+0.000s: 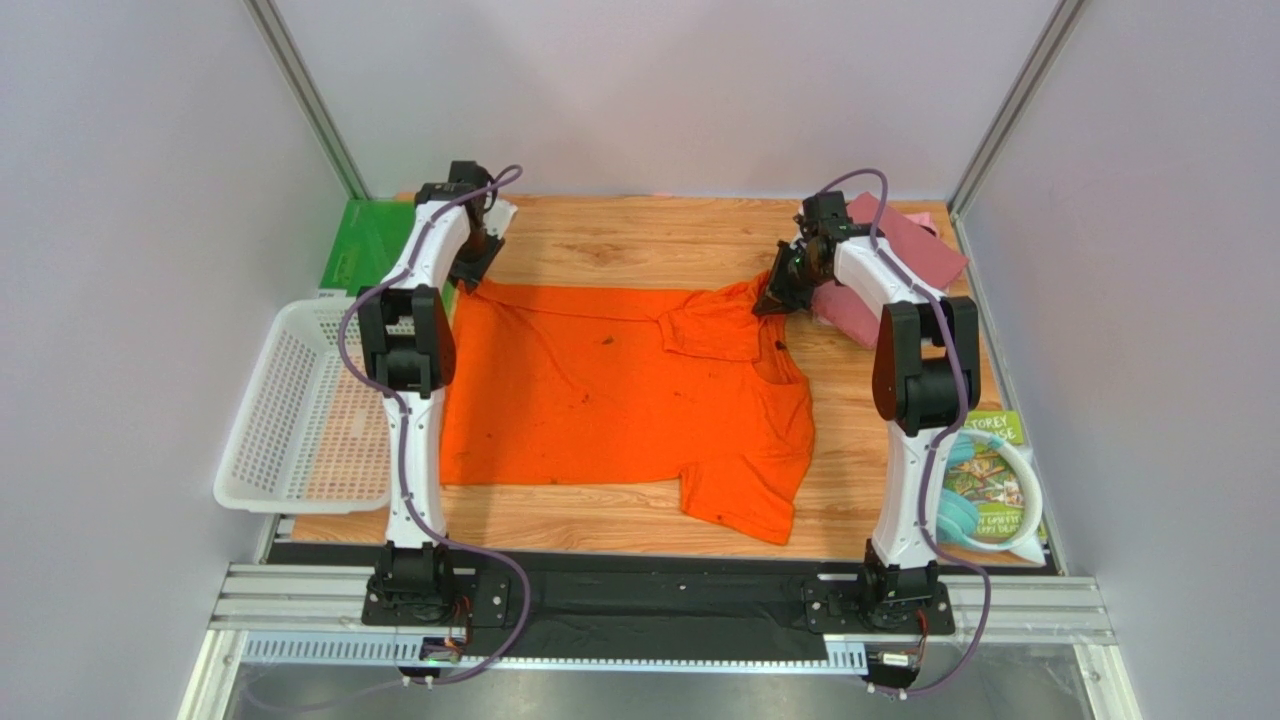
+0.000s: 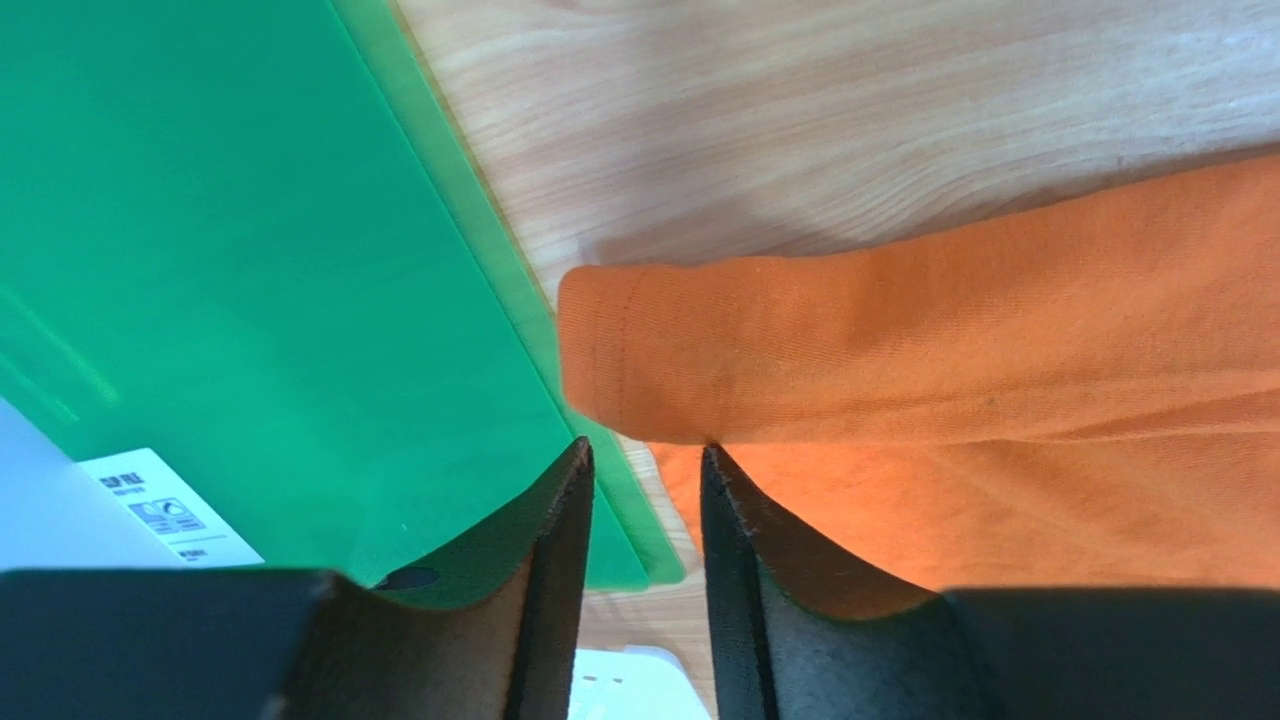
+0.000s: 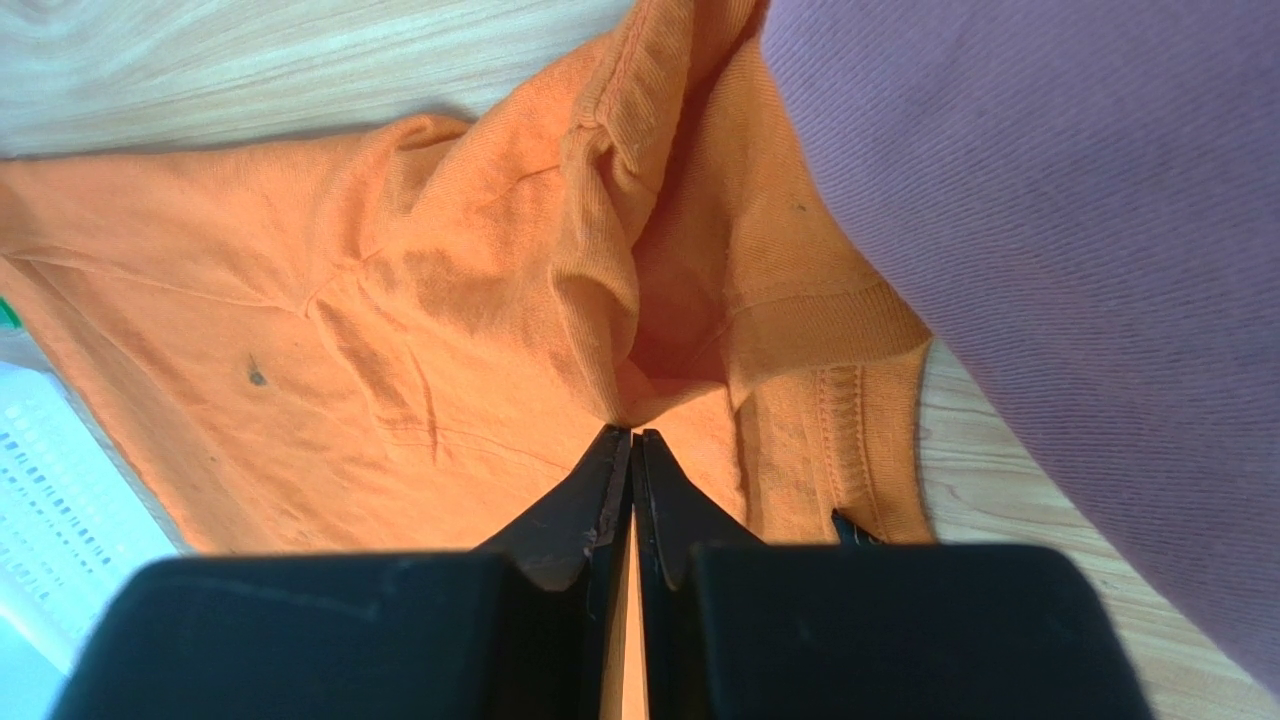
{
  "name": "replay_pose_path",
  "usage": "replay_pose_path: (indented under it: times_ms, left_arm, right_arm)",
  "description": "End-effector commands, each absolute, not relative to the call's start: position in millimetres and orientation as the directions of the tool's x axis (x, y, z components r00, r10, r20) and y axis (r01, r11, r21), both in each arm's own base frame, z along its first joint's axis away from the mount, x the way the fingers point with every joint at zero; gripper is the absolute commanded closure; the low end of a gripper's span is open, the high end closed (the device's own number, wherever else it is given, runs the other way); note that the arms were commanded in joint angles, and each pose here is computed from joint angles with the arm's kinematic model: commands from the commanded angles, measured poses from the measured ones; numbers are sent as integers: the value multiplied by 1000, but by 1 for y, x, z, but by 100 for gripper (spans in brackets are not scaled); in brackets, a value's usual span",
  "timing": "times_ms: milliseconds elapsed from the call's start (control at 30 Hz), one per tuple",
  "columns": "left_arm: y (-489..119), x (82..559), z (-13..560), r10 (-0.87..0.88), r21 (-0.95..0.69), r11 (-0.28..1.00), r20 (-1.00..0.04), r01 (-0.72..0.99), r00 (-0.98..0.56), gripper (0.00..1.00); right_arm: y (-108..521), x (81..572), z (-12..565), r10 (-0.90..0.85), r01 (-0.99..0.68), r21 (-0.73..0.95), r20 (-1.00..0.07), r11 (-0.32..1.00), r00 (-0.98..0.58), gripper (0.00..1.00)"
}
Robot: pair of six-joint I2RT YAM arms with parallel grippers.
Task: Fold and stack the t-shirts
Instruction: Flatten the tshirt out
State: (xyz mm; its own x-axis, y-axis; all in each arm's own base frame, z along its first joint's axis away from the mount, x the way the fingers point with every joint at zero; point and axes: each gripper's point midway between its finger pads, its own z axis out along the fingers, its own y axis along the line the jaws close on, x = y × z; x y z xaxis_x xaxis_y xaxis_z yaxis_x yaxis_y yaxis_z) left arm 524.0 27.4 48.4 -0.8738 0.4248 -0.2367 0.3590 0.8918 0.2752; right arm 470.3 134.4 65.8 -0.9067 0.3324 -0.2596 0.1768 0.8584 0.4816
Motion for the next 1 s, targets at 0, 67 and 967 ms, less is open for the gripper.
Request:
replay_pose_path:
  times_ms: [0, 67, 967]
  left_arm:
    - [30, 541, 65, 430, 313, 887, -290, 340, -855, 62]
    - [29, 541, 62, 428, 307, 889, -289, 340, -857, 64]
    - [24, 537, 61, 436, 281, 889, -285, 361, -853, 98]
  right_arm:
    - [139, 484, 70, 330, 151, 499, -294, 854, -897, 92]
    - [140, 486, 70, 331, 152, 500, -292, 852, -897, 92]
    - [139, 495, 68, 312, 136, 492, -295, 860, -903, 74]
